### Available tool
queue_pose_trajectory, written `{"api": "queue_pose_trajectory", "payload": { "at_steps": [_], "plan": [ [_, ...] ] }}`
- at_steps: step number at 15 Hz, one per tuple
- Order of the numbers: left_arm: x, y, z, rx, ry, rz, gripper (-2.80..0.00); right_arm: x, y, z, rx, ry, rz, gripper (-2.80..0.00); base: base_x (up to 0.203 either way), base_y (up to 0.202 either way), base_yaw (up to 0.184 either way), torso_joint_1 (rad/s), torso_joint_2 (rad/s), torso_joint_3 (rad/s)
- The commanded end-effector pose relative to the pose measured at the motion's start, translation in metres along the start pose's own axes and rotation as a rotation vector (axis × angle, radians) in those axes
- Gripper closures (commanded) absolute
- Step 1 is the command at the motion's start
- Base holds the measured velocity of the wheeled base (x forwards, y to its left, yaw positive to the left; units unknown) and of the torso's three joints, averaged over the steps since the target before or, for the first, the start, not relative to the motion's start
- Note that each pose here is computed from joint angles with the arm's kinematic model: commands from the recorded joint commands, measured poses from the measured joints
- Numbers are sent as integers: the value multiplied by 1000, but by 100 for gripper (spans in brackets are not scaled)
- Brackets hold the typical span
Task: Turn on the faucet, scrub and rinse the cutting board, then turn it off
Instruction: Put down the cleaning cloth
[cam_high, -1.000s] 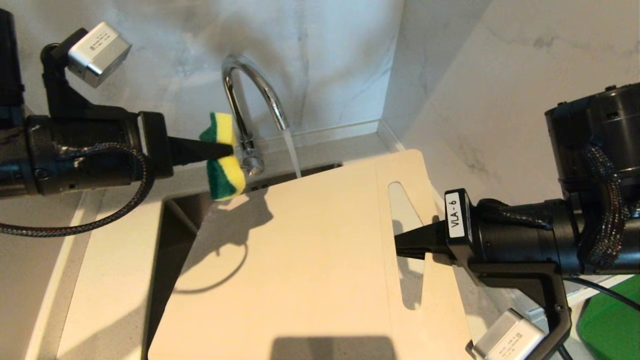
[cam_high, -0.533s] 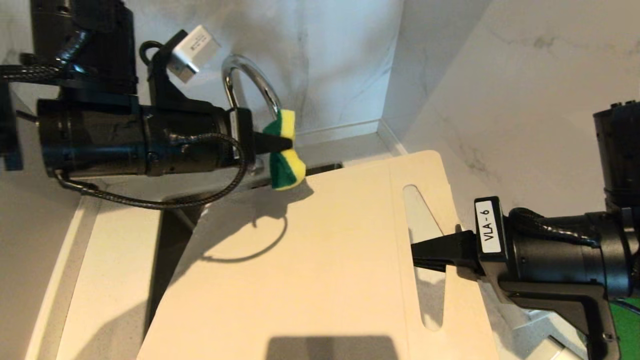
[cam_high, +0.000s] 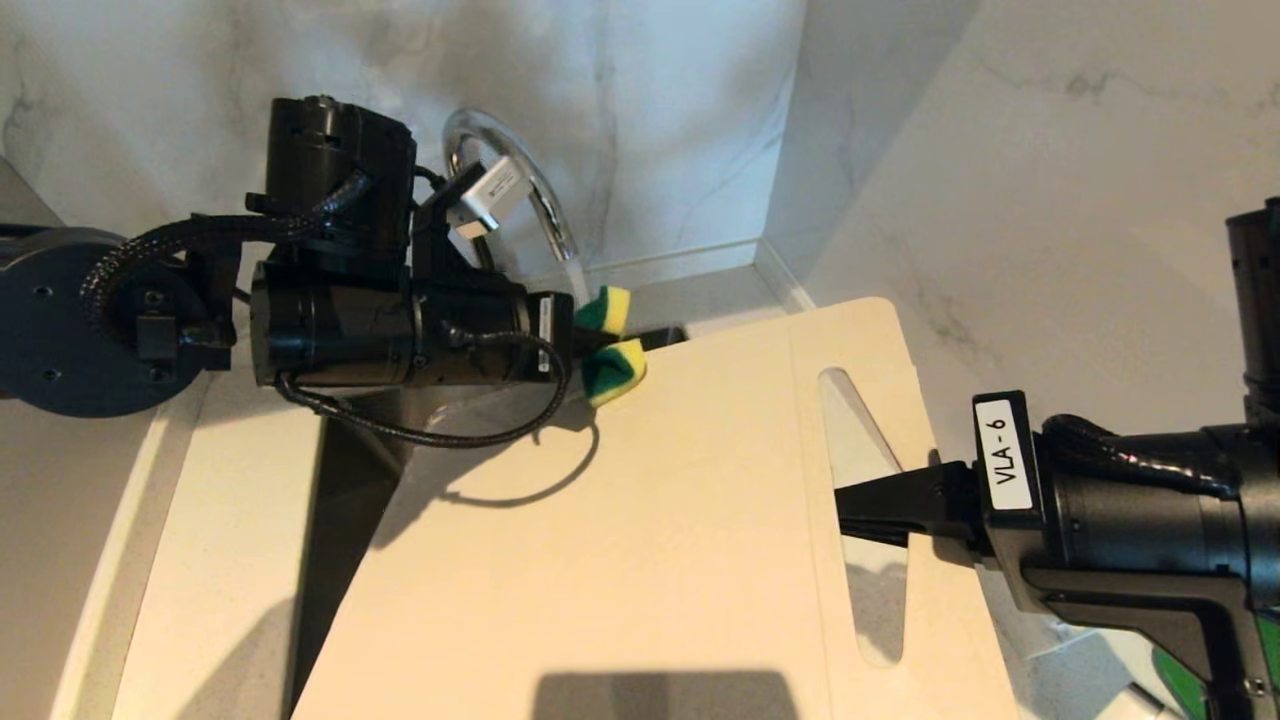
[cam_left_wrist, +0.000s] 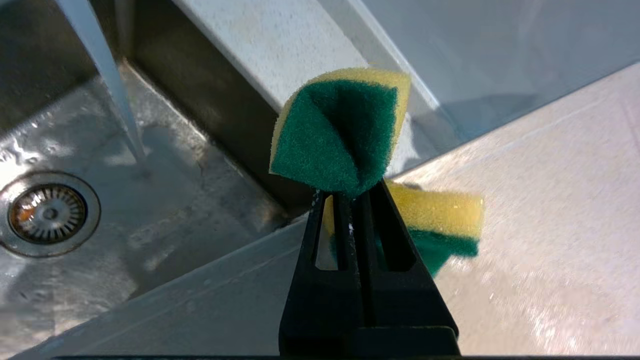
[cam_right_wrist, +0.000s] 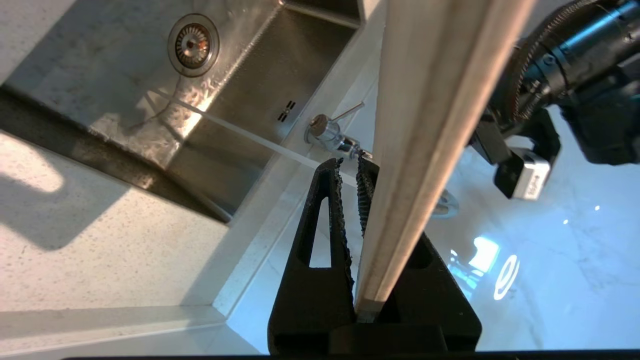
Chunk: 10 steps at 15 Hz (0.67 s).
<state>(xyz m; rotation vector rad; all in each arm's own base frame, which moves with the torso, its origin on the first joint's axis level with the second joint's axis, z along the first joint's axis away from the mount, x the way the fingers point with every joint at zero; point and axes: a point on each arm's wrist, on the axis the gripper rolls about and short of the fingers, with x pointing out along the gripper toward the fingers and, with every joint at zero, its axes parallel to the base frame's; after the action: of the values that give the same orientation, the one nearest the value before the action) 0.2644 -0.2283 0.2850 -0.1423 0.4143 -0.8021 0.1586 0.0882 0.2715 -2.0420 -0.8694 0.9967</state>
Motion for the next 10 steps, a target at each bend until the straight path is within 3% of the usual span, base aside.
{"api": "queue_pose_trajectory", "payload": {
  "at_steps": [1,6,10],
  "plan": [
    [-11,12,-4,-17,18,8,0,1,1,-1,-14,-3,-1,0,0,0,0,0,0,0],
    [-51,55,-20,-78,54,59,0,3,1,-2,-10,-5,3,0,0,0,0,0,0,0],
    [-73,81,-60,-64,109,100,0,3,2,-2,-8,-4,5,0,0,0,0,0,0,0]
  ]
}}
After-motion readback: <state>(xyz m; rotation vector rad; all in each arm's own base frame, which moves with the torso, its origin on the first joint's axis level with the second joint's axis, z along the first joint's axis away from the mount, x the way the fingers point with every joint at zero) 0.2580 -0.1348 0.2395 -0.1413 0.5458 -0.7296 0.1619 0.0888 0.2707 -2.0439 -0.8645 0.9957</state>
